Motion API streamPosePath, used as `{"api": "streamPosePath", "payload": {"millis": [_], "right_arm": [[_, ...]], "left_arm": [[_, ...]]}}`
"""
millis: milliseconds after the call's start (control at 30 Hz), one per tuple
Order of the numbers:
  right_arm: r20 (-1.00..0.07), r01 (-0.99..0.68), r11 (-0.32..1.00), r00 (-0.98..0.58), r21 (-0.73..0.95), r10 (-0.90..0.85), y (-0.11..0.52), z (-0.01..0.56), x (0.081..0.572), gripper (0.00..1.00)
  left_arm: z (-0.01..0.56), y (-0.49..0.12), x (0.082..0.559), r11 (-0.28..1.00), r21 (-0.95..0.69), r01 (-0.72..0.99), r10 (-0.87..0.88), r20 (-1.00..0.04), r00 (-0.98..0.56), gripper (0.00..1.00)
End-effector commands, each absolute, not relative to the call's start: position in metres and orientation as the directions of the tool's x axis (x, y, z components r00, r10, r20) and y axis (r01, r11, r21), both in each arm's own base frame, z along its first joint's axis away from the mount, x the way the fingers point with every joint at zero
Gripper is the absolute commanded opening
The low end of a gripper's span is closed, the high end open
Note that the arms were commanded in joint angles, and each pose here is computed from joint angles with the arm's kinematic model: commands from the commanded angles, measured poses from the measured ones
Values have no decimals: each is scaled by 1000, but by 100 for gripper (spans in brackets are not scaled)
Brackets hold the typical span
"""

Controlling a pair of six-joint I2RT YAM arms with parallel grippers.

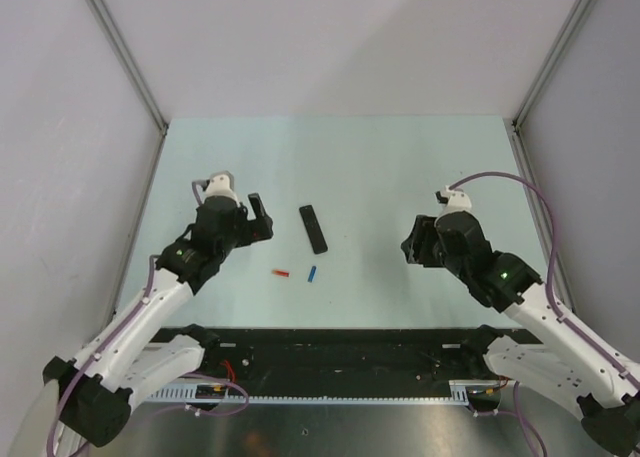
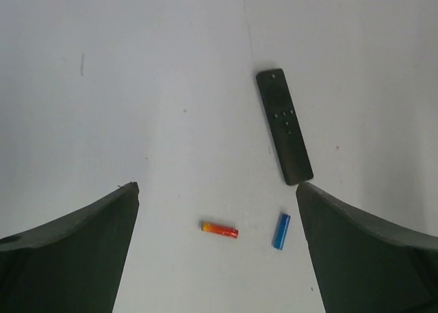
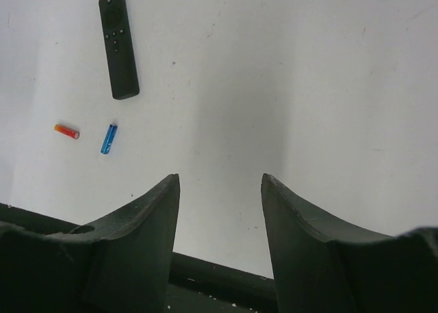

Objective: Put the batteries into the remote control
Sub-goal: Reset both arms

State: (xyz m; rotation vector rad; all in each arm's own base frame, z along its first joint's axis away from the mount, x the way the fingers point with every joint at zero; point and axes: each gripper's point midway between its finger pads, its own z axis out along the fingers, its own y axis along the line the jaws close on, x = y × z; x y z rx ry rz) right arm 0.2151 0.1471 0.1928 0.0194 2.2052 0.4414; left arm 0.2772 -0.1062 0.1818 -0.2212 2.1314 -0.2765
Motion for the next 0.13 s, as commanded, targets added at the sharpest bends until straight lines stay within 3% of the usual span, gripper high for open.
{"api": "streamPosePath", "payload": {"millis": [0, 100], "right_arm": [[-792, -162, 934, -587, 319, 169, 153, 201, 226, 56], [-792, -169, 933, -588, 316, 162, 155, 200, 228, 55]], "left_arm": [[206, -119, 273, 923, -386, 6, -333, -802, -495, 100], [205, -120, 277, 927, -375, 0, -324, -802, -502, 100]]}}
